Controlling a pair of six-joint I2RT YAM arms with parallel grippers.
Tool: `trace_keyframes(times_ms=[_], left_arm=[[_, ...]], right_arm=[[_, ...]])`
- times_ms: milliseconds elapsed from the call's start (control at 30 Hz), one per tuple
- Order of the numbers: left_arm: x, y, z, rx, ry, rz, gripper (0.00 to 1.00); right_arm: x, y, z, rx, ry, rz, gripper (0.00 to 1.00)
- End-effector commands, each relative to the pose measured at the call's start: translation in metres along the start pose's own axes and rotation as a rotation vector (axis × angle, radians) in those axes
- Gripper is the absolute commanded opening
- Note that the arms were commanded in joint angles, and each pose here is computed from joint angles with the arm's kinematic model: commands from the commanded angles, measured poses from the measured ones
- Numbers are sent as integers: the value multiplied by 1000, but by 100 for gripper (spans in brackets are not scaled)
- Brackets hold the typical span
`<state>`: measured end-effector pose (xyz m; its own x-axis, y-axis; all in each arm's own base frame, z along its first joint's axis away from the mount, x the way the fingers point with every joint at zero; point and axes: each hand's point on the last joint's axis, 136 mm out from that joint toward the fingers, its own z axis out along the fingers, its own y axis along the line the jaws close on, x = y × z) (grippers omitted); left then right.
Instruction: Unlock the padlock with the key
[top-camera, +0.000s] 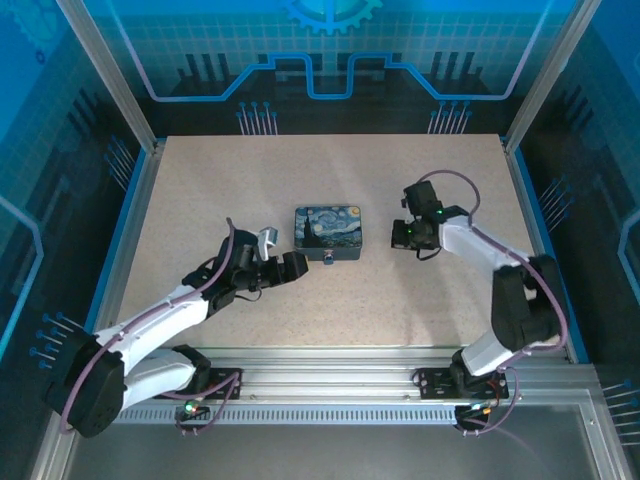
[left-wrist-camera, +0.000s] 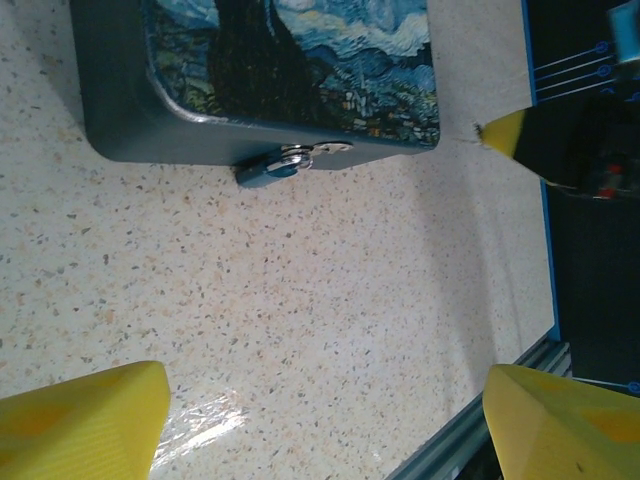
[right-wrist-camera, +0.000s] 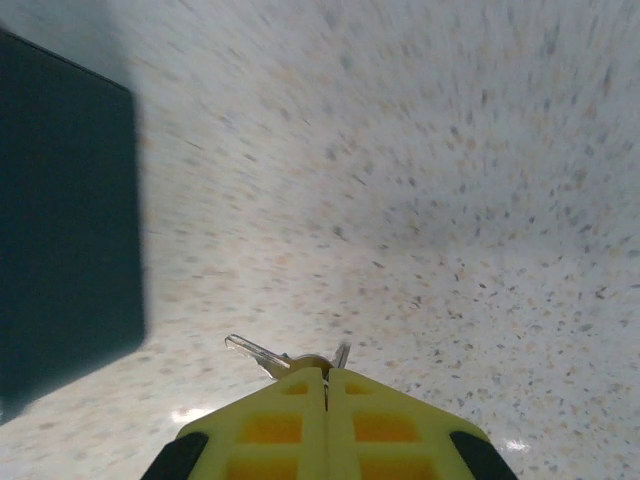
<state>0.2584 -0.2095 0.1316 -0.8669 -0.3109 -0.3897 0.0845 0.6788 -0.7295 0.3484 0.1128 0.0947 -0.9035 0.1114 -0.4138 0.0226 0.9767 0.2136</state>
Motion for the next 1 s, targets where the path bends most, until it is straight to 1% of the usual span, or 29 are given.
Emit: trace_keyframes(times_ms=[0, 233, 433, 567, 733, 967], left_arm=[[-19, -29, -10, 66, -54, 20, 83], [-43, -78, -20, 207, -84, 30, 81], [-60, -119, -26, 318, -85, 40, 74], [-62, -143, -26, 356, -76, 69, 69], [-57, -167, -15, 384, -47, 105, 64], [-47, -184, 1, 398, -8, 132, 56]], right_arm=[[-9, 20, -35, -107, -79, -42, 0], [-18, 58, -106, -278, -230, -112, 0], [-12, 92, -142, -368, -314, -198, 0], [-7, 112, -156, -415, -341, -239, 0], [5, 138, -165, -469, -353, -291, 0], [14, 152, -171, -490, -361, -319, 0]])
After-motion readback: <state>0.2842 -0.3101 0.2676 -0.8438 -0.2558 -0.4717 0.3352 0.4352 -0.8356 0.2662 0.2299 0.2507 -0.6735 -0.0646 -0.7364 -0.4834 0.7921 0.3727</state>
